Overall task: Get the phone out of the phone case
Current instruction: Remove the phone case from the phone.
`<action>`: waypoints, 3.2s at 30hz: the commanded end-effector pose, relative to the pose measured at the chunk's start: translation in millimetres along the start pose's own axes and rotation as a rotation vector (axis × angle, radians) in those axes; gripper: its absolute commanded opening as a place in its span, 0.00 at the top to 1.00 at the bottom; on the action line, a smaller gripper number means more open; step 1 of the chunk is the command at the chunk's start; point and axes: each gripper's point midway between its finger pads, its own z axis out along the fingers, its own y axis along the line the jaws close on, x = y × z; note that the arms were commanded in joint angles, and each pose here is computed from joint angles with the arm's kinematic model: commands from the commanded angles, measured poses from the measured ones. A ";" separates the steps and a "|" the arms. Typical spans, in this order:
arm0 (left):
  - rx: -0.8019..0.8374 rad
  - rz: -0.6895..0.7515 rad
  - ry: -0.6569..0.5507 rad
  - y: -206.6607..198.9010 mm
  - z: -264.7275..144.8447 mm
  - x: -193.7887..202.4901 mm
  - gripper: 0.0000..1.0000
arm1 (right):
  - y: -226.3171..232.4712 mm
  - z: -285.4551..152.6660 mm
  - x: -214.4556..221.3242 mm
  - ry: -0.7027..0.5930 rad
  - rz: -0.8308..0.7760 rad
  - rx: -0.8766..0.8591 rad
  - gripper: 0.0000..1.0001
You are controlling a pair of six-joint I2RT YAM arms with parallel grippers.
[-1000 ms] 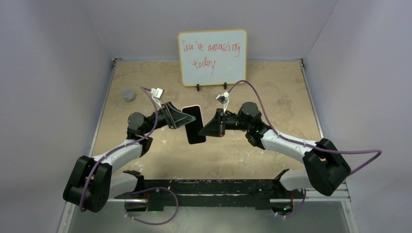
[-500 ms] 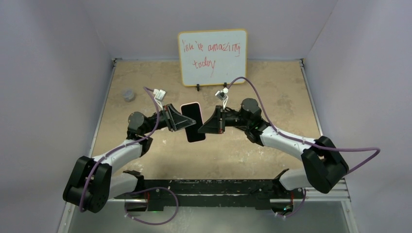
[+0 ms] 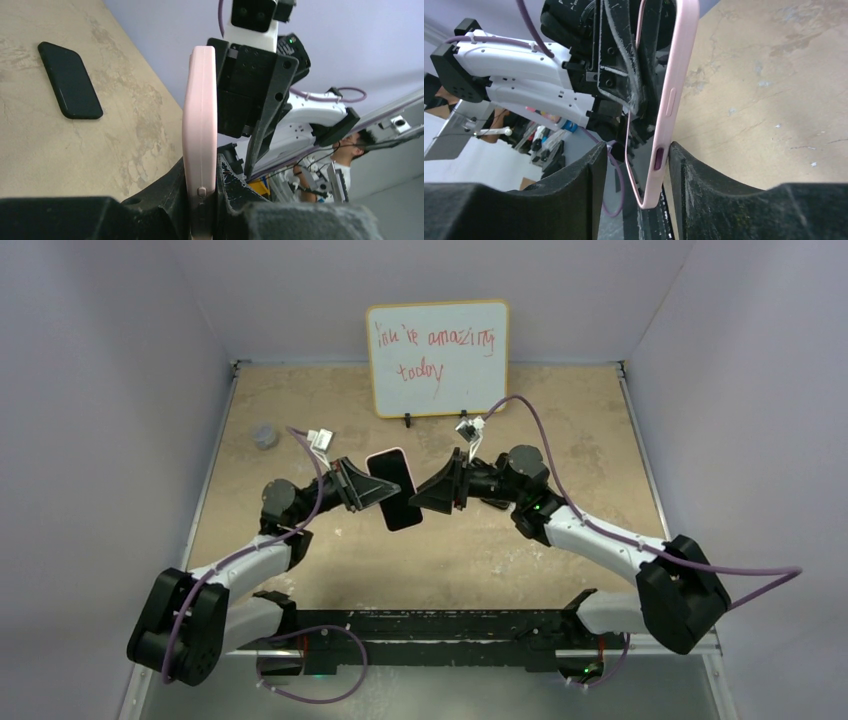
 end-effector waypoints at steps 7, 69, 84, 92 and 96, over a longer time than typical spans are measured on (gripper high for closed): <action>0.108 -0.076 -0.328 -24.2 -11.6 -45.2 1.00 | 0.5 -13.3 -17.5 -0.200 -0.087 0.016 0.40; 0.239 -0.082 0.123 -46.4 13.8 -18.3 1.00 | 7.2 8.1 -26.4 0.034 -0.404 -0.057 1.00; 0.315 -0.143 0.188 -47.2 17.1 0.9 1.00 | -13.1 29.1 -43.8 0.088 -0.566 0.071 1.00; 0.298 -0.123 0.149 -42.6 24.8 -10.2 1.00 | -36.3 27.9 -48.8 0.046 -0.555 0.217 1.00; 0.213 -0.041 0.101 -35.1 29.2 -22.5 1.00 | -37.6 19.3 -38.8 0.032 -0.485 0.245 0.90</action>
